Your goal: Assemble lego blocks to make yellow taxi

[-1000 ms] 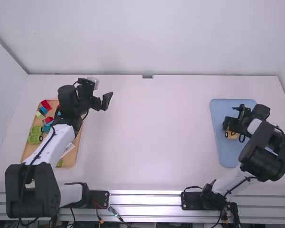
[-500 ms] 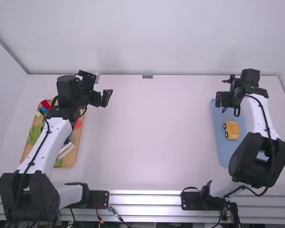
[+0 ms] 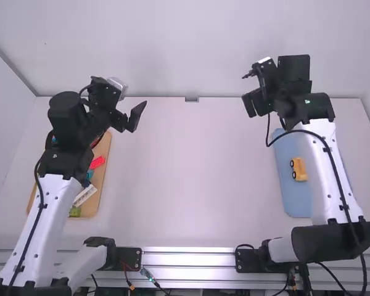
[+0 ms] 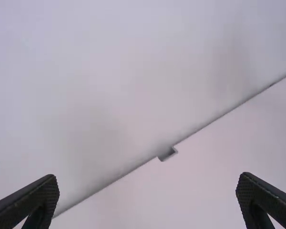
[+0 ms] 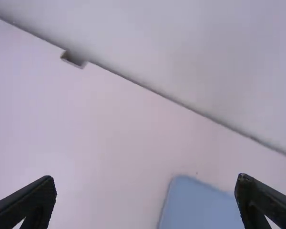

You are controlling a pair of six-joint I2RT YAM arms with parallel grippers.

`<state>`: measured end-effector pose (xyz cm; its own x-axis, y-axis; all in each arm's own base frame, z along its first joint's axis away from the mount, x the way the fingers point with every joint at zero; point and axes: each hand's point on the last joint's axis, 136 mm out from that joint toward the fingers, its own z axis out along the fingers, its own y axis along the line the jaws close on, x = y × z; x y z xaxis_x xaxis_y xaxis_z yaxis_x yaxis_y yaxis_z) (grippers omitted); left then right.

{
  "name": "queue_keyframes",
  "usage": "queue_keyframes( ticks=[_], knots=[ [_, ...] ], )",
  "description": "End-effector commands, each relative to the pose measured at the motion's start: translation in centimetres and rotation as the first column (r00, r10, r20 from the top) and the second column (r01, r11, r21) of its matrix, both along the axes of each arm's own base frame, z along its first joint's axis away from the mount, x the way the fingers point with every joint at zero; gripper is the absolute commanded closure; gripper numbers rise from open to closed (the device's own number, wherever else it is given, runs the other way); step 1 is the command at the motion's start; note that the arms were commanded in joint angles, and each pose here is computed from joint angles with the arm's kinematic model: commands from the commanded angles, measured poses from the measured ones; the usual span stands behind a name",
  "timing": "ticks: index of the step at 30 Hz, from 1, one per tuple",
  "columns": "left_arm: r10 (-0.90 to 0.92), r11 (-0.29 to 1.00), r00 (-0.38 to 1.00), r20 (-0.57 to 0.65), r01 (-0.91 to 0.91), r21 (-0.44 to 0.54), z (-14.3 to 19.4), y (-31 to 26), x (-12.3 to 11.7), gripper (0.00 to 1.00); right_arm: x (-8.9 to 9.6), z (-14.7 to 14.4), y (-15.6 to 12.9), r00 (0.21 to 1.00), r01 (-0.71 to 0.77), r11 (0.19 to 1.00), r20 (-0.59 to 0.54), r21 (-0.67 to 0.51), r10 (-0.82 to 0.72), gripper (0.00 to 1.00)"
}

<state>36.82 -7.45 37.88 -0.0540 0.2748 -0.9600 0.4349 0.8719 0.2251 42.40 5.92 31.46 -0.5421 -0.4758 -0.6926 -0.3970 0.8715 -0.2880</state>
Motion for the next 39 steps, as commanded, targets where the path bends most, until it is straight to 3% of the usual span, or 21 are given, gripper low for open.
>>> queue_keyframes(
  ticks=[1,11,20,24,31,39],
  knots=[
    [0.034,0.999,0.999,0.04,-0.033,-0.006,1.3,1.0,-0.5,0.03,-0.4,1.8,-0.5,0.998,-0.033,0.998,0.056,-0.054,0.036,0.03],
    [0.184,0.977,0.978,0.096,-0.171,-0.127,1.9,3.2,-2.5,0.16,-1.5,3.8,-5.6,0.973,0.158,0.986,0.161,0.059,-0.165,0.15],
    [0.348,0.907,0.937,0.03,-0.328,-0.262,-0.8,5.8,-5.2,0.32,-3.4,5.9,-5.6,0.932,0.202,0.959,0.262,0.199,-0.25,0.28],
    [0.435,0.872,0.9,0.03,-0.413,-0.264,-2.7,7.5,-6.8,0.41,-4.7,7.0,-5.6,0.9,0.211,0.934,0.315,0.288,-0.3,0.36],
    [0.435,0.872,0.9,0.03,-0.413,-0.264,-6.3,7.5,-9.2,0.58,-7.3,8.7,-5.6,0.835,0.191,0.873,0.394,0.448,-0.385,0.51],
    [0.435,0.872,0.9,0.03,-0.413,-0.264,-10.8,7.5,-11.3,0.77,-10.9,10.4,-5.6,0.742,0.101,0.873,0.549,0.477,-0.385,0.71]
  ],
)
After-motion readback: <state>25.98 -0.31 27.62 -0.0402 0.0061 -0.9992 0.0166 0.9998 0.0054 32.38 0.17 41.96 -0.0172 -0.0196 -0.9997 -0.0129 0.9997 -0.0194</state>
